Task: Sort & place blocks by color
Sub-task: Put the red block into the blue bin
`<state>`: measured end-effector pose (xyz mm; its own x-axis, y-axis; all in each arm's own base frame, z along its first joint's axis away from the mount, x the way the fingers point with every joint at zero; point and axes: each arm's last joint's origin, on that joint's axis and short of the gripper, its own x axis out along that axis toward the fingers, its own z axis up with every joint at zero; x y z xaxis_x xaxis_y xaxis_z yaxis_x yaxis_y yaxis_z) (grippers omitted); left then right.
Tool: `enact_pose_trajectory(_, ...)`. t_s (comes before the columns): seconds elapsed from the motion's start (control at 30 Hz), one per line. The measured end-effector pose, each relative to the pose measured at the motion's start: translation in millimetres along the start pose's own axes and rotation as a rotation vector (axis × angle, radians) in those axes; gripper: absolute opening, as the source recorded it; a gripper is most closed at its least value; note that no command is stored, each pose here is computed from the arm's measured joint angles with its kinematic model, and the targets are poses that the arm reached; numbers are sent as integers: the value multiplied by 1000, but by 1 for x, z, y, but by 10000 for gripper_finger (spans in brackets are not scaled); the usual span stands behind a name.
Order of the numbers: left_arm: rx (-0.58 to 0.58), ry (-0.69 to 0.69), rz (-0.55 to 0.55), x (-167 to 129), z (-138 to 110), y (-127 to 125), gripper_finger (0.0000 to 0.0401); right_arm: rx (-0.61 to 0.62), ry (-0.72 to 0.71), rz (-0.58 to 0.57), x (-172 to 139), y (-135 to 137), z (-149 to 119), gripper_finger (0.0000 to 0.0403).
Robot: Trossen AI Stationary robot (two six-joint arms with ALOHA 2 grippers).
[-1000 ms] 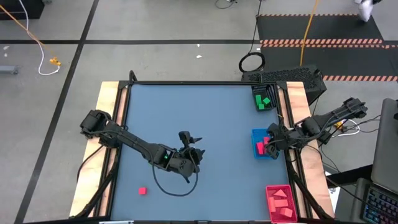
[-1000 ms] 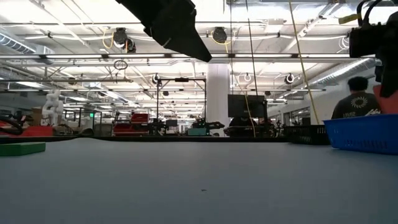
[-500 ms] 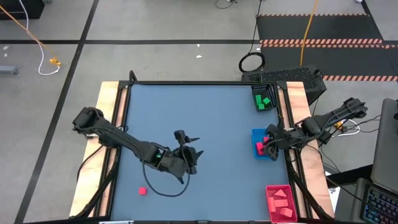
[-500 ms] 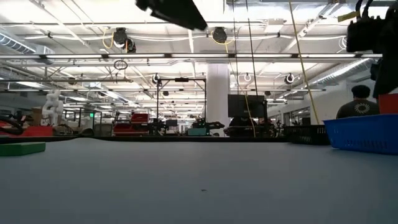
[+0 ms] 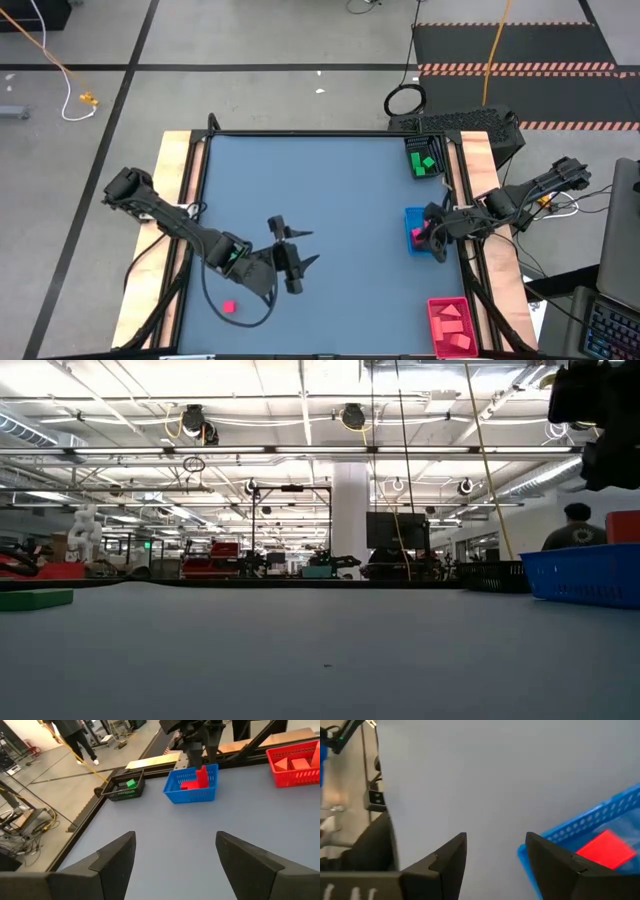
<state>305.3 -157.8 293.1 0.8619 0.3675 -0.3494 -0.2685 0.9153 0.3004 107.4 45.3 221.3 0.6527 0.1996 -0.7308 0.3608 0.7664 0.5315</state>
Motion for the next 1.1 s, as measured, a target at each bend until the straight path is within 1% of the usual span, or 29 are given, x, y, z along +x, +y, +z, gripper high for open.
enact_pose_trajectory(0.13,-1,6,-3,-1,-1,-1,276,59,51,26,1,1,-1,199)
enact_pose_trajectory(0.2,-9,10,-2,-1,-2,-1,276,87,73,9,2,0,-2,199)
enact_pose_trajectory(0.3,-10,12,-5,-2,-2,-2,276,125,120,-61,5,-4,-6,199)
enact_pose_trajectory(0.37,-10,11,-5,-2,-2,-2,276,142,150,-131,8,-8,-8,199)
enact_pose_trajectory(0.5,-11,11,-5,-2,-2,-2,276,137,164,-274,11,-16,-11,199)
enact_pose_trajectory(0.57,-11,11,-5,-2,-2,-2,276,131,150,-315,11,-18,-11,199)
enact_pose_trajectory(0.63,-11,11,-5,-2,-2,-2,276,120,131,-325,12,-18,-10,199)
enact_pose_trajectory(0.77,-11,11,-5,-2,-2,-2,276,51,89,-250,14,-12,-6,199)
enact_pose_trajectory(0.9,-12,11,-5,-2,-2,-2,276,-42,12,-123,16,0,2,199)
enact_pose_trajectory(0.97,-20,11,-5,-2,-2,-2,276,-109,-66,-58,17,8,8,199)
enact_pose_trajectory(1.1,-75,13,-4,-2,-2,-2,276,-255,-286,73,19,23,21,199)
